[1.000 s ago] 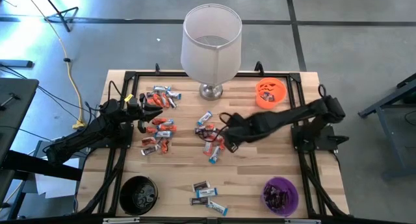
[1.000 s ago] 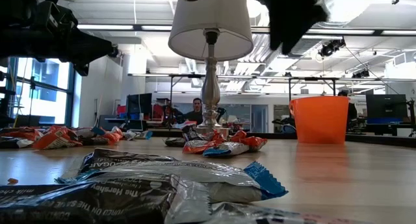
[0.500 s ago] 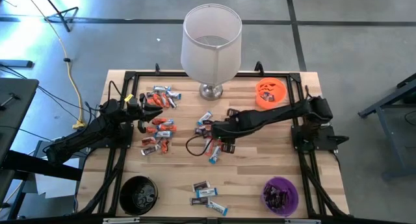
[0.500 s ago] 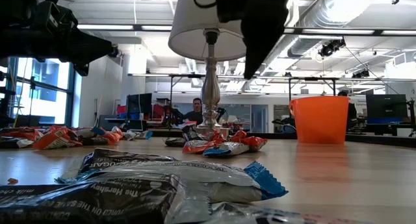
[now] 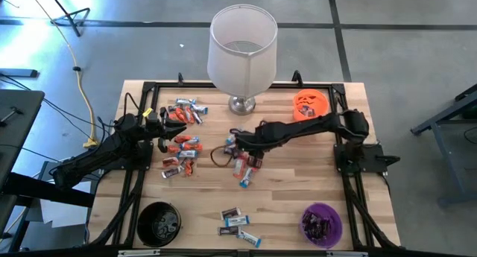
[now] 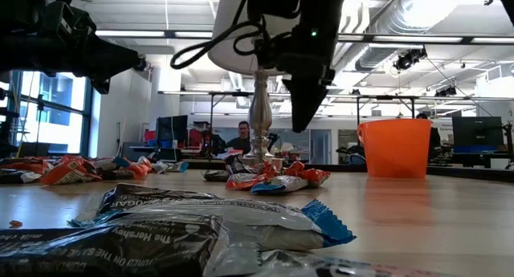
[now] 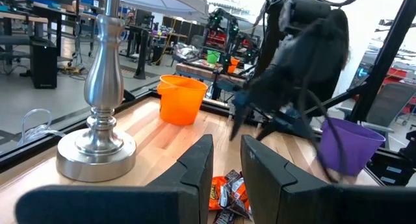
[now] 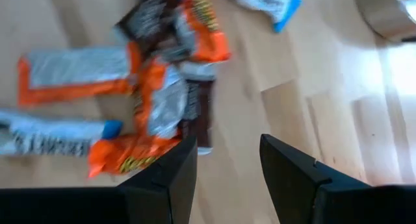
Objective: Sort candy
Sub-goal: Put the brown chocolate bar into the violet bucket
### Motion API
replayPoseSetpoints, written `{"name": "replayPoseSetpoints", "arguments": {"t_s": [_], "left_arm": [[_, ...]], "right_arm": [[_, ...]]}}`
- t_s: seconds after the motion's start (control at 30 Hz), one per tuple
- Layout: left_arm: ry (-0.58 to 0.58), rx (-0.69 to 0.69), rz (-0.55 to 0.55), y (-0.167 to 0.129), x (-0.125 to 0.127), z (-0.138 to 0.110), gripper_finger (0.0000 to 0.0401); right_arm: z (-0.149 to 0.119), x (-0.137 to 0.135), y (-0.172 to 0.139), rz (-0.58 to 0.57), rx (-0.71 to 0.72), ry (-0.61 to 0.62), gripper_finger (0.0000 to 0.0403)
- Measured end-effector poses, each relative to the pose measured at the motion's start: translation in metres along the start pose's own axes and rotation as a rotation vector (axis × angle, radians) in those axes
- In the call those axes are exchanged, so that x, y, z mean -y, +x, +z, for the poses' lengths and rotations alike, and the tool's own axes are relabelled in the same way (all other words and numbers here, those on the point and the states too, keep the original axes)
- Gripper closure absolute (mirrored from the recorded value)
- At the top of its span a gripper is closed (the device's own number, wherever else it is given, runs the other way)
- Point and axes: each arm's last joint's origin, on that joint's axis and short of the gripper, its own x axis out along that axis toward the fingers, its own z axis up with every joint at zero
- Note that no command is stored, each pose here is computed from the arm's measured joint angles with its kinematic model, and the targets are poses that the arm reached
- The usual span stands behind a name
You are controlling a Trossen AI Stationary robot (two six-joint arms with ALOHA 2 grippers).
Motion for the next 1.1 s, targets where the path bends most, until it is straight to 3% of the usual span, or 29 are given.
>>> {"name": "replayPoseSetpoints", "arguments": {"t_s": [0.23, 1.1], "left_arm": [[0.0, 0.0, 0.0, 0.0, 0.0, 0.0, 0.0337], [0.0, 0.0, 0.0, 0.0, 0.0, 0.0, 0.0337]], "right_arm": [[0.001, 0.018, 0.019, 0.07, -0.023, 0.151, 0.0242], [-0.021, 0.013, 0.071, 0.216, 0.077, 0.206, 0.0242]]}}
